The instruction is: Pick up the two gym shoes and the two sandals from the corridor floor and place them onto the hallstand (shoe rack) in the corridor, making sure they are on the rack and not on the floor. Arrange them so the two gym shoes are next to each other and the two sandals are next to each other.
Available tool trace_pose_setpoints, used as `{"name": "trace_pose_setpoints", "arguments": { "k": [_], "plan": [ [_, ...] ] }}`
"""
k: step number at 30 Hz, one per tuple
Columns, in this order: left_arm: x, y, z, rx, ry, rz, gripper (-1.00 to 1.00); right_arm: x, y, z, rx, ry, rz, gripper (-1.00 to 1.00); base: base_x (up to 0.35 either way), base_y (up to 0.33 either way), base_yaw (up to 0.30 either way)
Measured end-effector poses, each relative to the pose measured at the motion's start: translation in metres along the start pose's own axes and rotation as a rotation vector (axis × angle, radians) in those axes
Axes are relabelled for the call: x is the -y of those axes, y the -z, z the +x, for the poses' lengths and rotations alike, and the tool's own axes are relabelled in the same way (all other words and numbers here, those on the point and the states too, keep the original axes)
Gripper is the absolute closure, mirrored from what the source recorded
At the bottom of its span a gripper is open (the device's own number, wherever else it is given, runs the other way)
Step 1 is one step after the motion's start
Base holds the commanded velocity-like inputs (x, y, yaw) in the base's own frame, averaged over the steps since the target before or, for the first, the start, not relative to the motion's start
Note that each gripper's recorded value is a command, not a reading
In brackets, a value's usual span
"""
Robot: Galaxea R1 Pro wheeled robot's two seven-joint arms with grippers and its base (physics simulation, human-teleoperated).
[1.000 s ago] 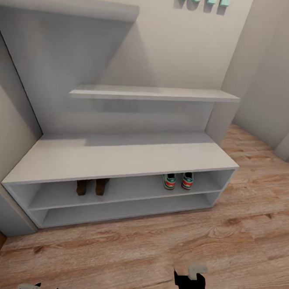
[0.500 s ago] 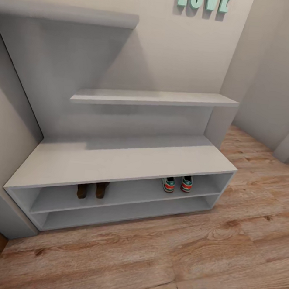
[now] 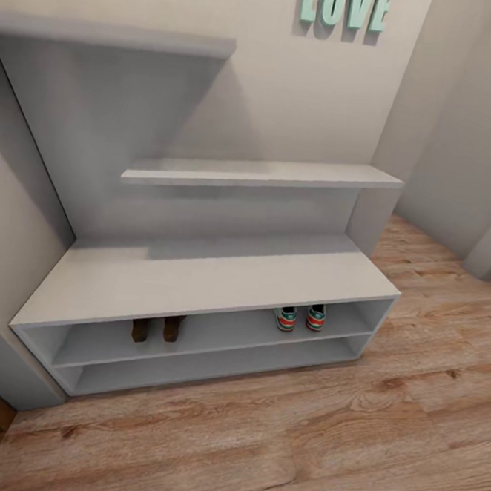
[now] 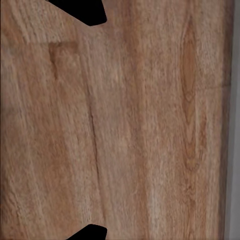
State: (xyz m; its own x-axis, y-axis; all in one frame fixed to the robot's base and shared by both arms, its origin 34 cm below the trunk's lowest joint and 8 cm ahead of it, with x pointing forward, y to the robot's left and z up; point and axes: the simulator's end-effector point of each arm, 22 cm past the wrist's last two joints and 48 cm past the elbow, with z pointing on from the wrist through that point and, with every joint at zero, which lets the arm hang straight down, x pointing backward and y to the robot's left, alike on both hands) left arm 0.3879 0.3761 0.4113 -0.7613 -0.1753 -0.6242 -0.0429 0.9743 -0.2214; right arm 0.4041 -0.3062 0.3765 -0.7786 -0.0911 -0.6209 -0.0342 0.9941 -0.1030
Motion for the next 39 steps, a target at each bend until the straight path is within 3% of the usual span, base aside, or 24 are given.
{"name": "trace_pose_setpoints", "arguments": {
  "k": [7,19,39],
  "plan": [
    [0.003,0.01,-0.001,-0.015,0.012,-0.015,-1.0,0.016,0.025,0.022,-0.048,0.015,0.013,-1.0,0.0,0.0,0.0],
    [0.008,0.027,-0.008,-0.032,0.024,-0.02,-1.0,0.019,0.062,0.043,-0.111,0.022,0.009,-1.0,0.0,0.0,0.0],
    [0.017,0.053,-0.031,-0.038,0.028,-0.02,-1.0,0.011,0.094,0.028,-0.133,0.012,-0.004,-1.0,0.0,0.0,0.0]
  ]
}}
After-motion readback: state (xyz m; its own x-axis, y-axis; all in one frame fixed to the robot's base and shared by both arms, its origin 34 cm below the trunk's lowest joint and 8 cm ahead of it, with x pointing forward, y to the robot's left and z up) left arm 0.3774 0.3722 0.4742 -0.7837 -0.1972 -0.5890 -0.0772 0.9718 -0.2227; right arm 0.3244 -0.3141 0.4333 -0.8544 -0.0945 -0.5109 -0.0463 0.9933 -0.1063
